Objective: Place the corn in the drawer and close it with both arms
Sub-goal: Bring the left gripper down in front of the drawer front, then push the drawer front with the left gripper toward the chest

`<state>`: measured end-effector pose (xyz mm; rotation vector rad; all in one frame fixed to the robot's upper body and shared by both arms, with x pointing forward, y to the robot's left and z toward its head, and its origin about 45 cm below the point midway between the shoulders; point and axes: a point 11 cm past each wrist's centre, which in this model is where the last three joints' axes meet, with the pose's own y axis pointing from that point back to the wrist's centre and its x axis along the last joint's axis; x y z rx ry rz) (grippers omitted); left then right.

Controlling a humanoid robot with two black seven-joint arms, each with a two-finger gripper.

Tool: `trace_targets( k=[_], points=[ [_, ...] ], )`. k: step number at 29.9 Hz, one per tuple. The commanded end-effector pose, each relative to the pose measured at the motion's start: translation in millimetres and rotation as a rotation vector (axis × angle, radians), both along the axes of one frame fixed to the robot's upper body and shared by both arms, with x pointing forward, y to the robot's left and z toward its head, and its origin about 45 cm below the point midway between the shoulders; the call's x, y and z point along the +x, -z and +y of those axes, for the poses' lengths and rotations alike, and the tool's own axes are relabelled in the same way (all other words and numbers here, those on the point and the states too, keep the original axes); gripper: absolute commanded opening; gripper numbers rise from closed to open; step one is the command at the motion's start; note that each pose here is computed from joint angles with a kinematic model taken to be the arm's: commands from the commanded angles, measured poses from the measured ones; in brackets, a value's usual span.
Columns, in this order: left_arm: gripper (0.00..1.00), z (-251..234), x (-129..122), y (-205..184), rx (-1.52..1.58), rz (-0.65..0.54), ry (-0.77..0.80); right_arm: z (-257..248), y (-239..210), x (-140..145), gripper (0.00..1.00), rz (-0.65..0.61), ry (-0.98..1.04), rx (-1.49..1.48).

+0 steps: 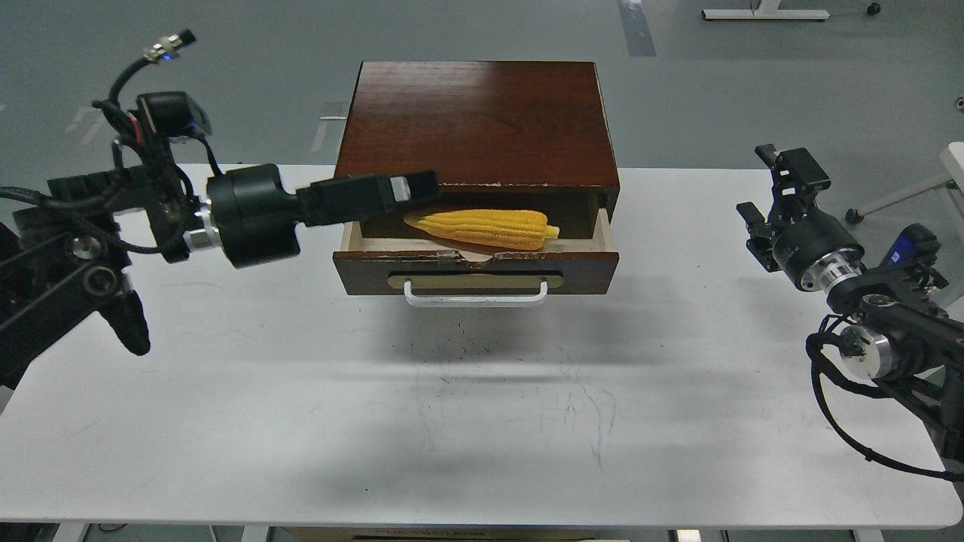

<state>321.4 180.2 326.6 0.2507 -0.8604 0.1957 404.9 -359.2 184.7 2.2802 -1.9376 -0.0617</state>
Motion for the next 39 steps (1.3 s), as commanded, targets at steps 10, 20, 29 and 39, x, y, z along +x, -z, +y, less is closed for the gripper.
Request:
trace_targets(
  k=[10,20,29,39],
  points=[
    [0.11,-50,-56,115,0.167,0.150,0.169,-7,11,-4,0.98,0.022,0.020,-0.010],
    [0.00,-42,-45,128,-0.056,0.430,0.012,-7,21,-11,0.98,0.045,0.024,-0.006],
    [0.00,-15,-11,147,-0.090,0.484,-0.186,-6,25,-13,0.98,0.053,0.023,-0.002],
    [0.00,-5,-2,151,-0.111,0.504,-0.240,-4,26,-14,0.98,0.055,0.021,0.000]
  ],
)
